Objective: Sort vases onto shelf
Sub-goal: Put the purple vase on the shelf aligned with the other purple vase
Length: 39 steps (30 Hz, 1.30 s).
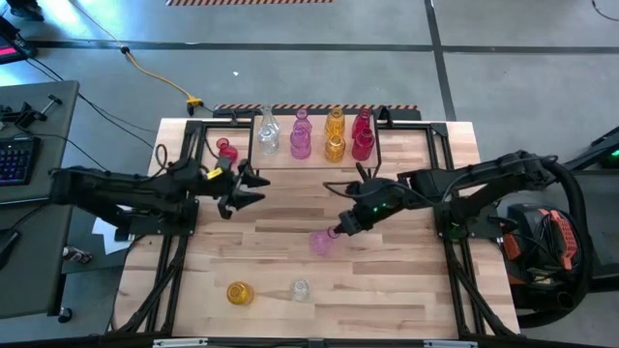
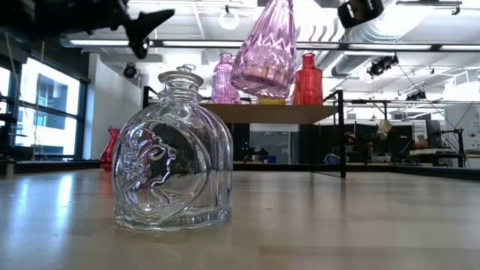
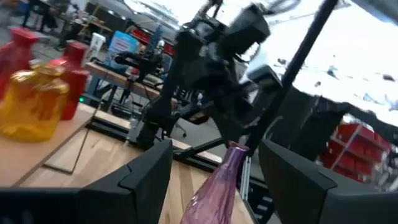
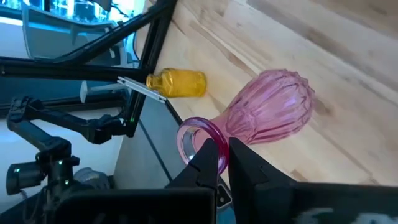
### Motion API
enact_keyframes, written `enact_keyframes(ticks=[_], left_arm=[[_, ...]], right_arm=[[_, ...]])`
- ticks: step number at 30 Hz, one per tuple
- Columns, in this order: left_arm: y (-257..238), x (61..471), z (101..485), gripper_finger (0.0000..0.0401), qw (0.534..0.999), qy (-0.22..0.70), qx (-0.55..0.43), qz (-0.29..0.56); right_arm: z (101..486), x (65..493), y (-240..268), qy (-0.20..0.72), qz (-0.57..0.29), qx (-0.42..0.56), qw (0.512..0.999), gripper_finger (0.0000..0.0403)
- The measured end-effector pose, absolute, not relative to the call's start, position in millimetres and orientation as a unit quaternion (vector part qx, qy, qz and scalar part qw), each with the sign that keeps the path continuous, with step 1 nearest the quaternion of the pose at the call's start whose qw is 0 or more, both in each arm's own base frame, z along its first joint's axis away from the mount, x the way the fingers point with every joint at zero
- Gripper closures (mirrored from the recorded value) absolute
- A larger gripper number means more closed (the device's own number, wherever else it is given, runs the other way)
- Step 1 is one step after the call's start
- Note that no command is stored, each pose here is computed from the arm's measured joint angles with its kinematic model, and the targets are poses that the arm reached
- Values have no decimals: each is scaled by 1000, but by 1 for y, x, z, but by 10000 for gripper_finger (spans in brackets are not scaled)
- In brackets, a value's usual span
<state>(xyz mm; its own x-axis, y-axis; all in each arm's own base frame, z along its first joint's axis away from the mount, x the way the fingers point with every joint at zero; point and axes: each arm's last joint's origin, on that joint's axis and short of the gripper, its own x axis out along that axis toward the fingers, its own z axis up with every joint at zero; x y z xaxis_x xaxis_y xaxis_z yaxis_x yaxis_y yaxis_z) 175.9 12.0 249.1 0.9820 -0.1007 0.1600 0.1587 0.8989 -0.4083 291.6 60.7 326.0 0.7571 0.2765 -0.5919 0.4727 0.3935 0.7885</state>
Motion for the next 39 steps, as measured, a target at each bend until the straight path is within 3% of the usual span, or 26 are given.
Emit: enact_keyframes(ticks=[15, 39], left_arm=[[-16, 233, 254, 174, 987, 0, -124, -102], [-48, 311, 249, 174, 983, 53, -110, -137]], right_arm=[[355, 297, 43, 302, -33, 524, 796, 403], [337, 313, 42, 342, -17, 506, 791, 403]])
